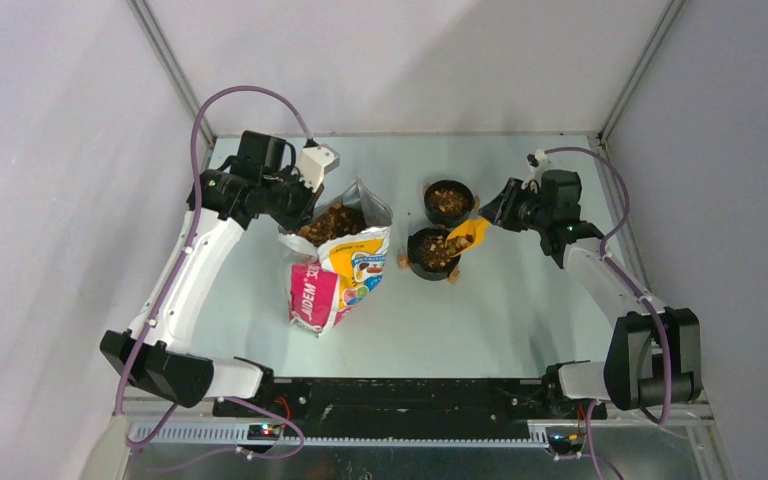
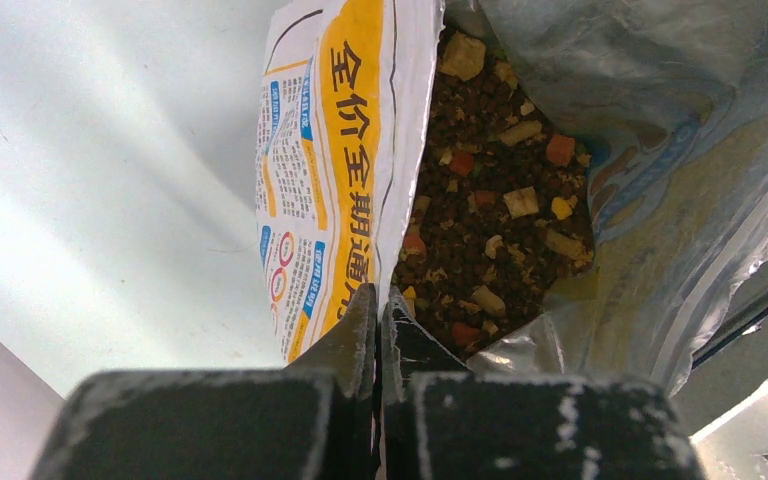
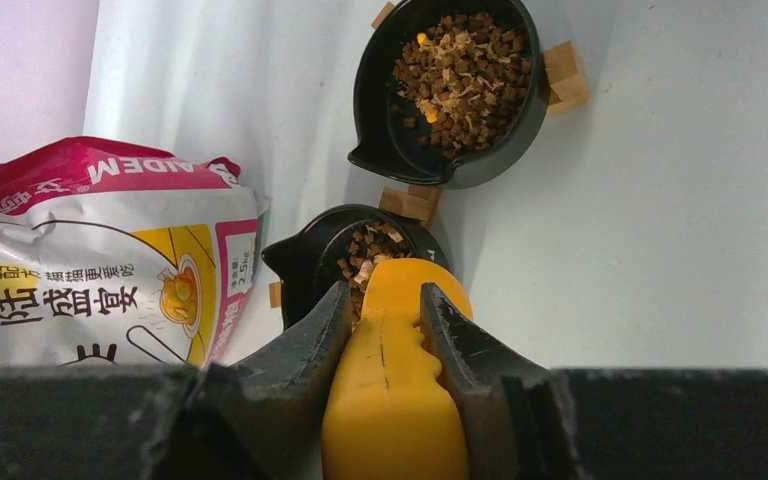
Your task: Serve the pet food
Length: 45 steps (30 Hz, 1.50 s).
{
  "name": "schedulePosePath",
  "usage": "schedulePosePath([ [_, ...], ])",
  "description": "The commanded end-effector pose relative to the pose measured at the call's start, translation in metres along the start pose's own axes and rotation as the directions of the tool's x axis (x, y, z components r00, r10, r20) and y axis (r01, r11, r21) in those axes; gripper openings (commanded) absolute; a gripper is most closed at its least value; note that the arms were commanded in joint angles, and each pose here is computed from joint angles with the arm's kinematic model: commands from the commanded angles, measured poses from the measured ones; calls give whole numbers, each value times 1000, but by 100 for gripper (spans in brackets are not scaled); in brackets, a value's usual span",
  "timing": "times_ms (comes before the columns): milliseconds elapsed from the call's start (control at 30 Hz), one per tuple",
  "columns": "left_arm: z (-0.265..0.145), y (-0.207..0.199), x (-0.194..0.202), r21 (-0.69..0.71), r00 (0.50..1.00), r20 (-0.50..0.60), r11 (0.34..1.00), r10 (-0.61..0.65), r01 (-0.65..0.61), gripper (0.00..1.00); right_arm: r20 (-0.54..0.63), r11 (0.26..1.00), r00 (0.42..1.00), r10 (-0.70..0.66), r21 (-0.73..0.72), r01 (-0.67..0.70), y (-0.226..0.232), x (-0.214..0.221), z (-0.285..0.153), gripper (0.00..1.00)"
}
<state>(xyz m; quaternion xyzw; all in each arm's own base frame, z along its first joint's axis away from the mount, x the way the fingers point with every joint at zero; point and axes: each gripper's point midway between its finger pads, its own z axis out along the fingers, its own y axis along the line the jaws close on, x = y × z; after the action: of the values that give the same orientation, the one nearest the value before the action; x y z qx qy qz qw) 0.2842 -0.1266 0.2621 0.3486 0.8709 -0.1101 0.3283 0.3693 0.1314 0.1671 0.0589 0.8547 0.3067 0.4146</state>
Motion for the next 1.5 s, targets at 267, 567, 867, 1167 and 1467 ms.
schedulePosePath([
  [267, -17, -26, 0, 88, 999, 45, 996, -15, 10, 0, 32, 996, 996, -84, 7, 84, 14, -19, 9, 0],
  [567, -17, -31, 3, 113, 999, 41, 994, -13, 9, 0, 28, 977, 977, -211, 29, 210, 23, -21, 10, 0],
  [867, -15, -37, 3, 149, 999, 32, 989, -28, 23, 0, 37, 934, 933, -358, 36, 356, 33, -28, 5, 0],
  [1167, -5, -39, 19, 168, 999, -36, 985, -41, 46, 0, 65, 848, 846, -529, 80, 524, 57, -43, 16, 0],
  [1467, -6, -39, 18, 163, 999, -31, 986, -38, 42, 0, 62, 786, 784, -617, 85, 612, 62, -45, 0, 0],
])
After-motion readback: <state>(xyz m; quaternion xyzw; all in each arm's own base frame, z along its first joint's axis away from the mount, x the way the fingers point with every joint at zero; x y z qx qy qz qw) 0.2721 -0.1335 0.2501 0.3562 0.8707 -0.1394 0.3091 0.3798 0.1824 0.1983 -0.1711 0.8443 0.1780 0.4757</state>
